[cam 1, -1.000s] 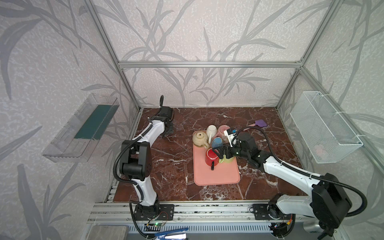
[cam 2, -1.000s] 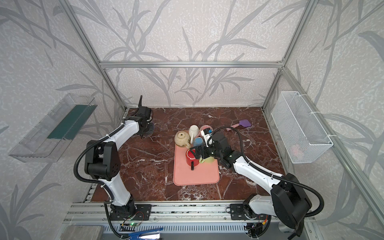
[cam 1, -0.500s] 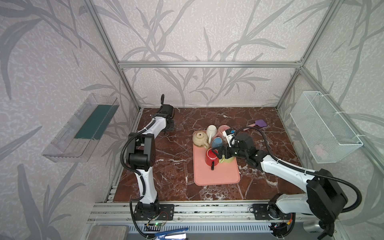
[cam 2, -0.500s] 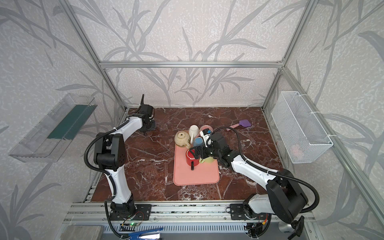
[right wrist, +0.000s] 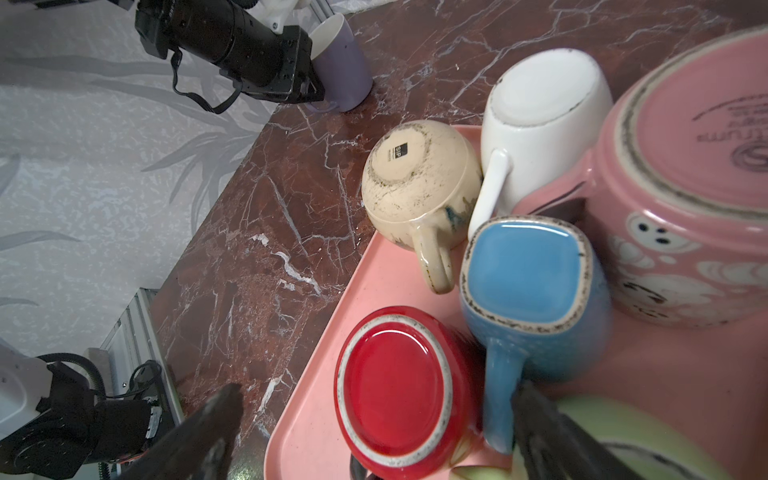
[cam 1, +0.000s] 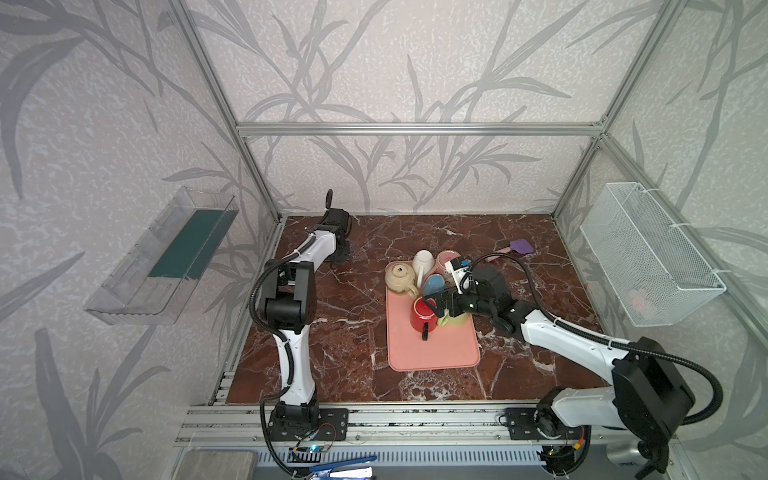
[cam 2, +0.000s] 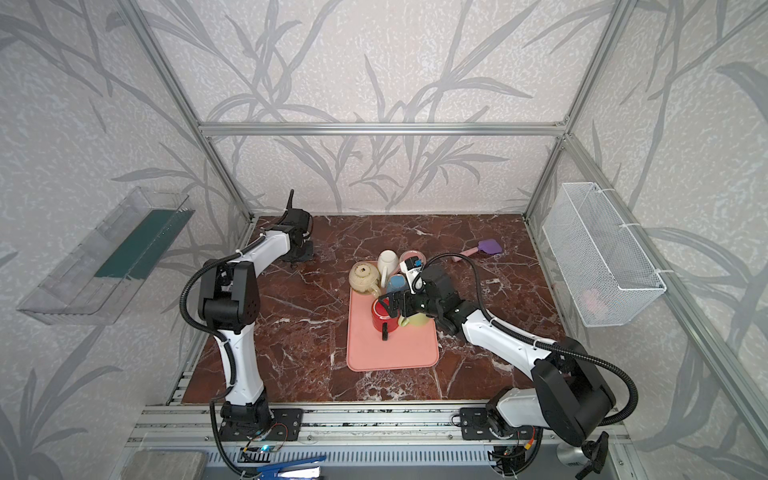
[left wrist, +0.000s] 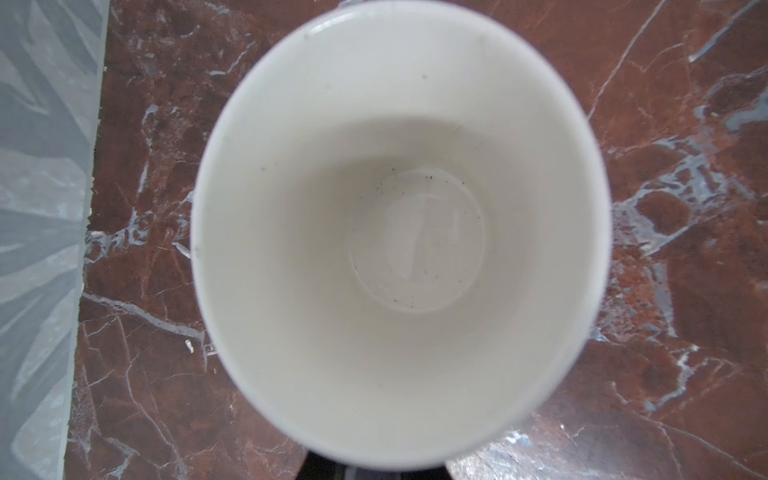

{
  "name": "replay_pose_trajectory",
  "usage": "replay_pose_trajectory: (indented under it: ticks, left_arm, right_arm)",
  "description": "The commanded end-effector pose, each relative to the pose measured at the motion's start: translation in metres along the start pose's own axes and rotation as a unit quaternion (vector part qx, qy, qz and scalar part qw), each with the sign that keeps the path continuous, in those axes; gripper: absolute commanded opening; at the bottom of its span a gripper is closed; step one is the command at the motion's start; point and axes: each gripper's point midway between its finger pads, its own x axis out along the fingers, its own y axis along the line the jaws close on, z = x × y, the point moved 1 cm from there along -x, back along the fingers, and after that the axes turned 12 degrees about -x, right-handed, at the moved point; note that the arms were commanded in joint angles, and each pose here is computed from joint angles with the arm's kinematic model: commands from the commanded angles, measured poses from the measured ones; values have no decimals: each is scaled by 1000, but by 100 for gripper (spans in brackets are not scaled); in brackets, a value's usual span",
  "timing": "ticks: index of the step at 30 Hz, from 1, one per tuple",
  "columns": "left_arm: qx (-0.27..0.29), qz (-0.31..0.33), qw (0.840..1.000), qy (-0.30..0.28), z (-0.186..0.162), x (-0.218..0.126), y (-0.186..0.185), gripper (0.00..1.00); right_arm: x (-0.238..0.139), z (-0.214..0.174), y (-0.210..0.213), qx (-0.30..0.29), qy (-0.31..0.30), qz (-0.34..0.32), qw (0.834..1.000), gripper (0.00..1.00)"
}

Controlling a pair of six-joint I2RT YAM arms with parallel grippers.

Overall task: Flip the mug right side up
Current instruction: 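Set the lavender mug upright on the table and open the left gripper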

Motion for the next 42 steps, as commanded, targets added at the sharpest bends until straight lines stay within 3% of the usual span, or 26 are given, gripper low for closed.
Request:
replay_pose_trajectory:
  ticks: [1,7,15,20,22,26,31,37,42]
  left_arm:
    - [-3,21,1000,-17,14,-7,8,1]
    - [-3,24,1000,-11,9,-7,9,21]
    - [-7,17,1000,-11,6,-13,7,33]
    - [-23,4,999,-23,10,-34,6,42]
    - [-34,-3,999,-36,14,-51,5,47]
    - [-53,-44,996,-55,16,-87,0,74]
    - [-70,-117,988,-75,3,-136,-14,96]
    - [-66,-178,976,-108,-28,-200,-23,99]
    - [-93,-262,951,-132,-54,-247,-18,99]
  right_arm:
    - [0,3,0,-2,-6,3,1000,100]
    - [-2,1,-7,2,7,-24,1000,100]
    - [-9,4,-7,-1,20,-35,999,99]
    - [-19,12,1,-20,21,-46,999,99]
    - [-22,14,7,-36,24,-56,997,100]
    - [-30,10,18,-58,45,-79,994,99]
    - [-37,2,30,-82,72,-119,987,89]
    - [-38,-16,45,-88,111,-148,979,76]
    - [-38,-29,50,-90,127,-176,972,72]
